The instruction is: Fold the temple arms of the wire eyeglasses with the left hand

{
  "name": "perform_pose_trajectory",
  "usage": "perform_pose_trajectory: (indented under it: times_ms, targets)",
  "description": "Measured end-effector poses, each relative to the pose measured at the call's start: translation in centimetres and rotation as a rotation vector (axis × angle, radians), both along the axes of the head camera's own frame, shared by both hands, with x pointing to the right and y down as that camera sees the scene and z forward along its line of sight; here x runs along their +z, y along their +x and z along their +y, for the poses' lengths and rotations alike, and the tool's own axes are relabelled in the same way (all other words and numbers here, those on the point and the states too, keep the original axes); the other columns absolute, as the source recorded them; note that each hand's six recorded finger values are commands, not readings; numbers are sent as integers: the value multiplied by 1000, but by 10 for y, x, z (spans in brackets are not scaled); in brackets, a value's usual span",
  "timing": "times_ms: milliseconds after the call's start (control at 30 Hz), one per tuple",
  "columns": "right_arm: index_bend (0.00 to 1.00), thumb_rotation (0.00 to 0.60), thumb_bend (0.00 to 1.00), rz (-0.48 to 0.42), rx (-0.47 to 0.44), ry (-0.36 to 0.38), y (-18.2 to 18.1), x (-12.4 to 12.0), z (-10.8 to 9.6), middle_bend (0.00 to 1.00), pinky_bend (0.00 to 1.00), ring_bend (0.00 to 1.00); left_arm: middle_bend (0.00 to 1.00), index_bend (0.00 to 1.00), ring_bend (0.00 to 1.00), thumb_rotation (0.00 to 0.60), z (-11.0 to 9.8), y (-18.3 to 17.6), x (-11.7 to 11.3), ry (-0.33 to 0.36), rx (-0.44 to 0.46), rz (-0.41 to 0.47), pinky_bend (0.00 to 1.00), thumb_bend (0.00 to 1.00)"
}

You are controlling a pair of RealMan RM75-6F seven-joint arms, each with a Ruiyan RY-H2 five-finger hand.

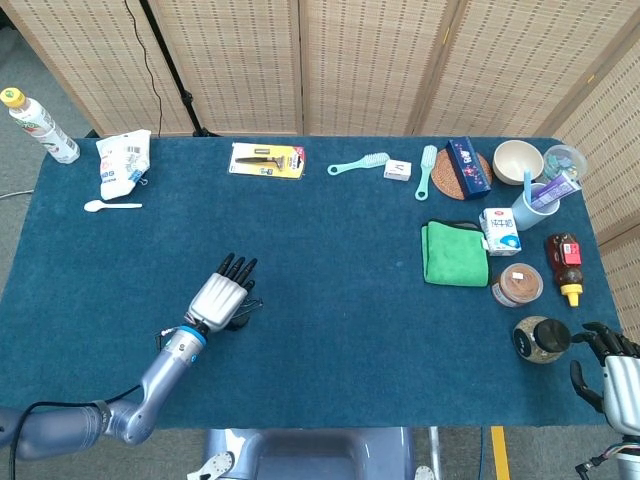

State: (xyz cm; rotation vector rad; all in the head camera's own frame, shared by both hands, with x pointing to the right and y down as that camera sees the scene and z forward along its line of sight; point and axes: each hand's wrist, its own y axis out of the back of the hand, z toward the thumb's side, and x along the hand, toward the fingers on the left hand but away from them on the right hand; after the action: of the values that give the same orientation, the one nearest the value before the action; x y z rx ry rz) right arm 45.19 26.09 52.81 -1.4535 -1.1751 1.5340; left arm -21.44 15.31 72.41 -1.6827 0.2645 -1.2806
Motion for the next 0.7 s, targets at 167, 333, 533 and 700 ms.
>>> perform_pose_trajectory:
  times_ms: [167, 333, 533, 700]
  targets:
    - [381, 600, 479, -1, 1, 2, 1, -1, 1, 268, 365, 307, 0, 289, 0, 347, 2, -2, 0, 1, 6, -18, 0, 291]
    - [382, 600, 478, 1, 4, 3, 1, -2, 2, 268, 365, 307, 0, 357, 0, 347, 3, -4, 2, 1, -12, -26, 0, 291]
    - [382, 600, 478, -3, 8, -1, 2, -1, 3, 268, 365, 307, 0, 385, 0, 346, 10, -5, 7, 0, -7, -39, 0, 290]
    - [382, 600, 478, -5, 9, -2, 2, 0, 3, 268, 365, 307, 0, 400, 0, 347, 15, -6, 8, 2, -8, -43, 0, 292]
